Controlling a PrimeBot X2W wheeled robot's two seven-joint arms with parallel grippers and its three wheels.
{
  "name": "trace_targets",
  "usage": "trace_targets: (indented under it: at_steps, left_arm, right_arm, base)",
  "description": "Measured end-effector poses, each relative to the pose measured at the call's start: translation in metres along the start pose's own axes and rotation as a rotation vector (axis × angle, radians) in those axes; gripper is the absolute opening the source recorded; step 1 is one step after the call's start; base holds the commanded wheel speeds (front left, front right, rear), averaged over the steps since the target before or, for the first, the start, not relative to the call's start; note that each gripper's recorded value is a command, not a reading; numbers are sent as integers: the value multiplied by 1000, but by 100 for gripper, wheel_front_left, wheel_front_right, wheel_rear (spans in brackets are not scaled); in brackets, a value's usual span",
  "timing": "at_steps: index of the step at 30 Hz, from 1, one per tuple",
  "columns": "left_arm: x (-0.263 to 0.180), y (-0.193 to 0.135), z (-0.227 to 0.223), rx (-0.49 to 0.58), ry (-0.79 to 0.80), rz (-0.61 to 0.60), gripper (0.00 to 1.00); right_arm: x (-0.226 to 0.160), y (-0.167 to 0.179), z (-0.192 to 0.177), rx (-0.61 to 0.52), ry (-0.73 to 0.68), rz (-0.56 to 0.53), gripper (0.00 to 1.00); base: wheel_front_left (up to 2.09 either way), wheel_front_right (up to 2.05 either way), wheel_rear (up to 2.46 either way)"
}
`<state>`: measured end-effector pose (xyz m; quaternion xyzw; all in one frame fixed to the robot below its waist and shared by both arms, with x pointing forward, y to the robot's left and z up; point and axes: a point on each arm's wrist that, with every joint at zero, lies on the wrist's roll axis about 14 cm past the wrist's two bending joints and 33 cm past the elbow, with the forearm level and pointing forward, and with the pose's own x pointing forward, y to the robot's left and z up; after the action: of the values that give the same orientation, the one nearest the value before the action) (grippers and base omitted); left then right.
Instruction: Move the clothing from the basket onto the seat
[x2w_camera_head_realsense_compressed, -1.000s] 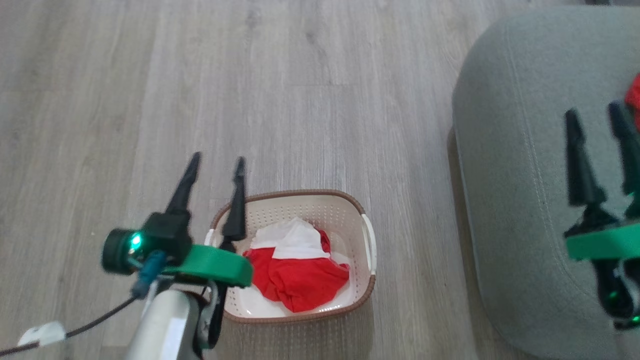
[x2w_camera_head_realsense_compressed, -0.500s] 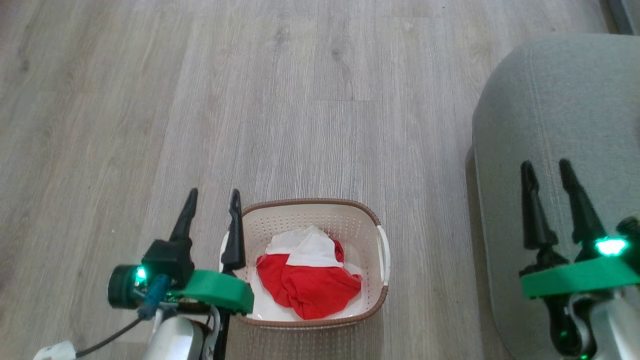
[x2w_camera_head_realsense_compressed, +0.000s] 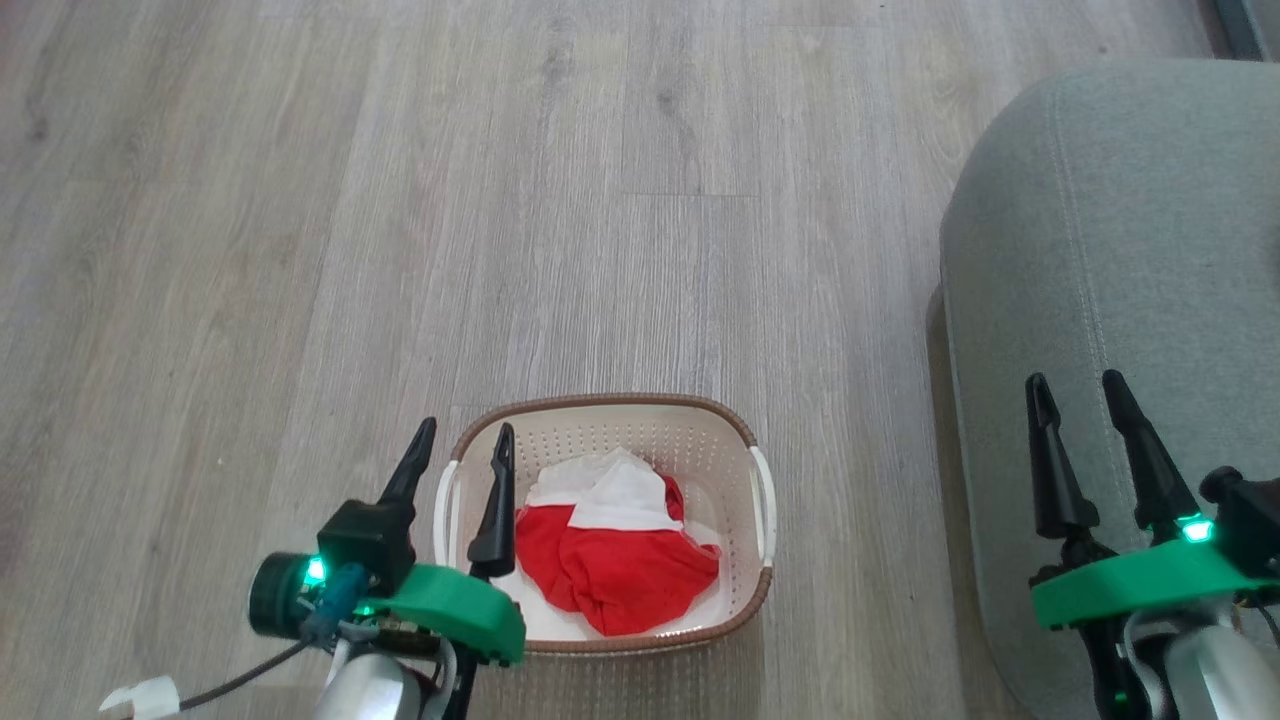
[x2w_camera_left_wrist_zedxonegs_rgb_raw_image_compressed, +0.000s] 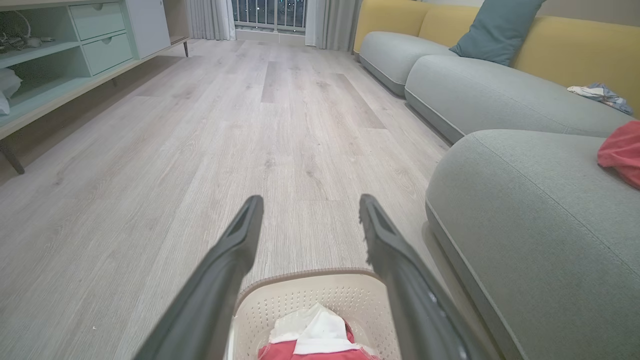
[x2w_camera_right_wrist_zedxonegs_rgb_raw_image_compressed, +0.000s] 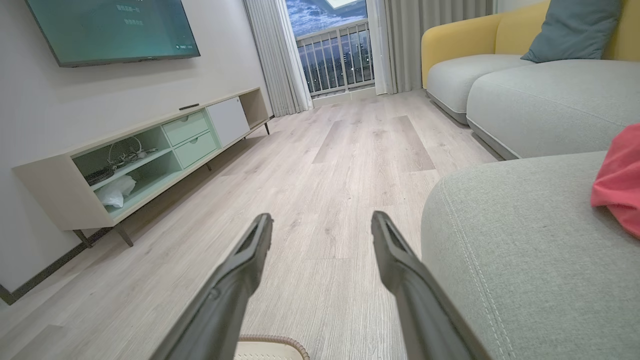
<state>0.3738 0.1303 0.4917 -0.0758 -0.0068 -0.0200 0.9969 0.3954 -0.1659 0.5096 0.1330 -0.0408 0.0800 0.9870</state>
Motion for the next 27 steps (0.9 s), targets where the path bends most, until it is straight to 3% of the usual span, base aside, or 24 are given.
trace_targets:
  at_steps: [18,27]
  left_arm:
    - [2,-5,-8,1,25,-17,100]
    - [3,-19,-82,49,253,-79,100]
  right_arm:
    - [0,-5,-1,-12,5,-10,100]
    - [17,-14,-16,-110,61,38,100]
  base:
    - [0,0,0]
    - [0,0,0]
